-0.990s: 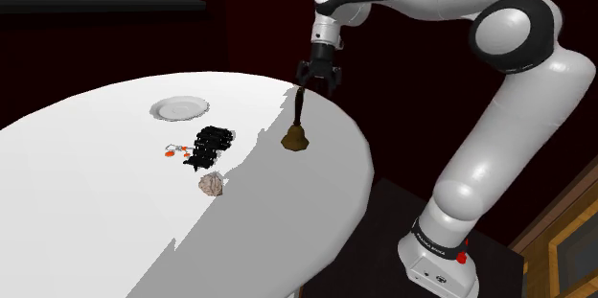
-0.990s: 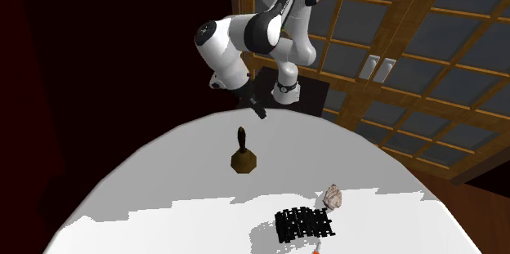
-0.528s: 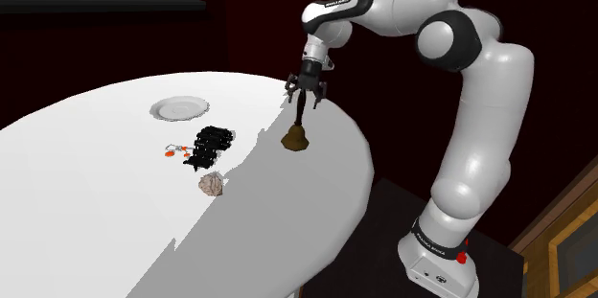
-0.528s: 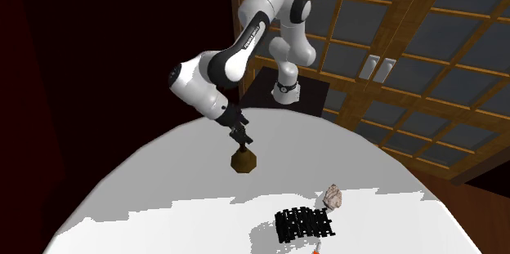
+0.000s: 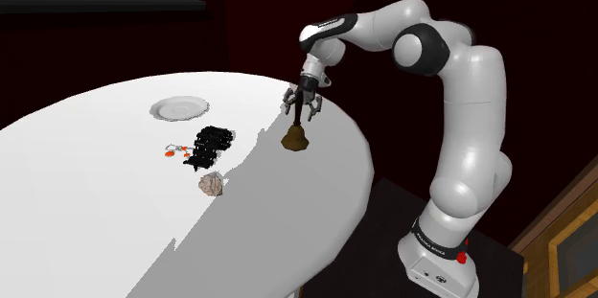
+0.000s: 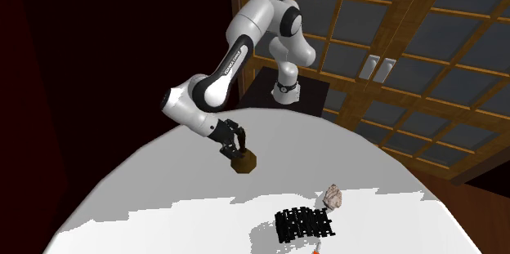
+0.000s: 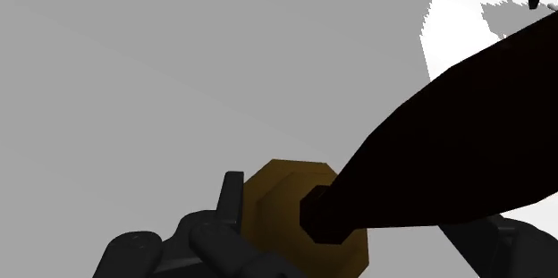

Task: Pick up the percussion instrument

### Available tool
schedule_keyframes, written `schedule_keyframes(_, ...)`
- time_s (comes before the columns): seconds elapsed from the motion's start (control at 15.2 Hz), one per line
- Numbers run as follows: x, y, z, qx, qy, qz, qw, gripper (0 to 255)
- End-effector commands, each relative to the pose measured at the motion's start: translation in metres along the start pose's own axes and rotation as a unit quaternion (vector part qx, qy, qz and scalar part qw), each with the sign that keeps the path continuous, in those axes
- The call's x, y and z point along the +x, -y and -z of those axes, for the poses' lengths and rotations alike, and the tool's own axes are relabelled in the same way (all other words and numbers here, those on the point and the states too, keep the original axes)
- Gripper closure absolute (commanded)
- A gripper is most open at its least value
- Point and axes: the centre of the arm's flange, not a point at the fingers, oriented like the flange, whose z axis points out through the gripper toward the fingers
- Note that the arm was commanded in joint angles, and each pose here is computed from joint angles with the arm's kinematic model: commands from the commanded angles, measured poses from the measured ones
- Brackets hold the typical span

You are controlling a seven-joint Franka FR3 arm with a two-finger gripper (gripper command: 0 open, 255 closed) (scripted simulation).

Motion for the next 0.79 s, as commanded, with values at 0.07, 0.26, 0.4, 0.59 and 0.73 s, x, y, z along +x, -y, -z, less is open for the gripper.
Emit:
schedule_keyframes(0.07, 0.0105, 0.0, -0.0114, 0.0, 0.0, -0.001, 1.0, 0)
schedule_keyframes(0.26, 0.0128, -0.0004, -0.0139, 0.0, 0.0, -0.001, 1.0, 255)
schedule_keyframes(0.4, 0.0127, -0.0002, -0.0136, 0.0, 0.0, -0.001, 1.0, 255)
schedule_keyframes(0.59, 0.0127, -0.0003, -0.0137, 0.0, 0.0, -0.001, 1.0, 255)
schedule_keyframes(0.73, 0.0126, -0.0003, -0.0137, 0.0, 0.0, -0.001, 1.0, 255)
